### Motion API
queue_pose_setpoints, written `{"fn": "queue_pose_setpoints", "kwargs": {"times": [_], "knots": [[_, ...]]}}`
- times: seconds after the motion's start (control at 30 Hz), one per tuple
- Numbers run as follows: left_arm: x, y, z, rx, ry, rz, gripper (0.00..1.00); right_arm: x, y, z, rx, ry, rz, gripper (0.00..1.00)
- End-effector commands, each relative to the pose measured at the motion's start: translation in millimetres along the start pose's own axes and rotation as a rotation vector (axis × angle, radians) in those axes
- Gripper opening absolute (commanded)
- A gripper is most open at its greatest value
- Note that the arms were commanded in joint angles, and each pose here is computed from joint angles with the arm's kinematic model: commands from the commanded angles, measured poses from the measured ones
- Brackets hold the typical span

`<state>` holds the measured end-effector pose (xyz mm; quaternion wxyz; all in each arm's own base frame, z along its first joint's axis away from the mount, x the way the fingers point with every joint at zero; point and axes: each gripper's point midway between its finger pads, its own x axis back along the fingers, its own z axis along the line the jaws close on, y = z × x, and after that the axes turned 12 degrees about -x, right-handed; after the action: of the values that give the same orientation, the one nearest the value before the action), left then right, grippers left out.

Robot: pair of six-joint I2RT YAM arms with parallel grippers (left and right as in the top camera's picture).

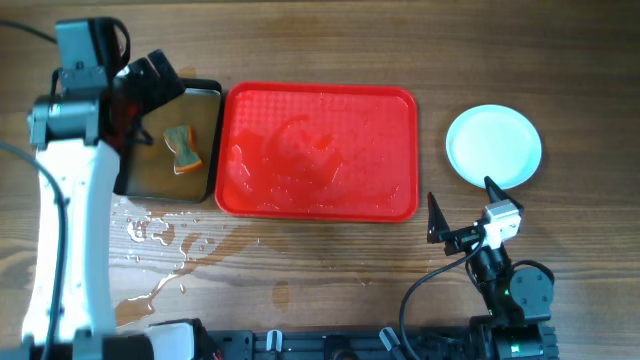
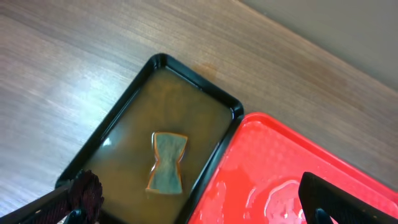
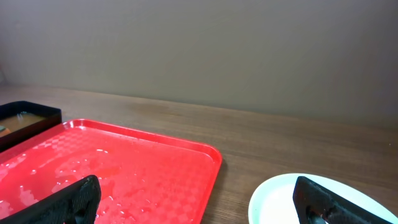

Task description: Clean dirty plates on tray and stack at the side

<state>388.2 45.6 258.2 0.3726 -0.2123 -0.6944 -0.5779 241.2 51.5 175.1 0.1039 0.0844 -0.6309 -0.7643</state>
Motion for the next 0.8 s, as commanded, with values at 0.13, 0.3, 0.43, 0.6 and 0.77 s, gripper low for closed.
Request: {"fn": "queue_pose_setpoints", "kwargs": {"times": [0.13,0.3,0.43,0.6,0.77], "knots": [[76,-27,7,0.015,-0.075,-0.289,1.00,1,3,1,-0.016,0.004,-0.016,1.00],[78,-64,5,0.016,-0.161,-0.457,1.00,1,3,1,-0.016,0.004,-0.016,1.00],[63,-92,4,0.011,-0.201,-0.522,1.00,1,3,1,-0.016,0.004,-0.016,1.00],[56,-112,7,0.016,-0.226,-0.656,1.00,1,3,1,-0.016,0.004,-0.016,1.00],[58,-128,5,-0.017,-0.252,-0.787,1.00,1,3,1,-0.016,0.004,-0.016,1.00]]}}
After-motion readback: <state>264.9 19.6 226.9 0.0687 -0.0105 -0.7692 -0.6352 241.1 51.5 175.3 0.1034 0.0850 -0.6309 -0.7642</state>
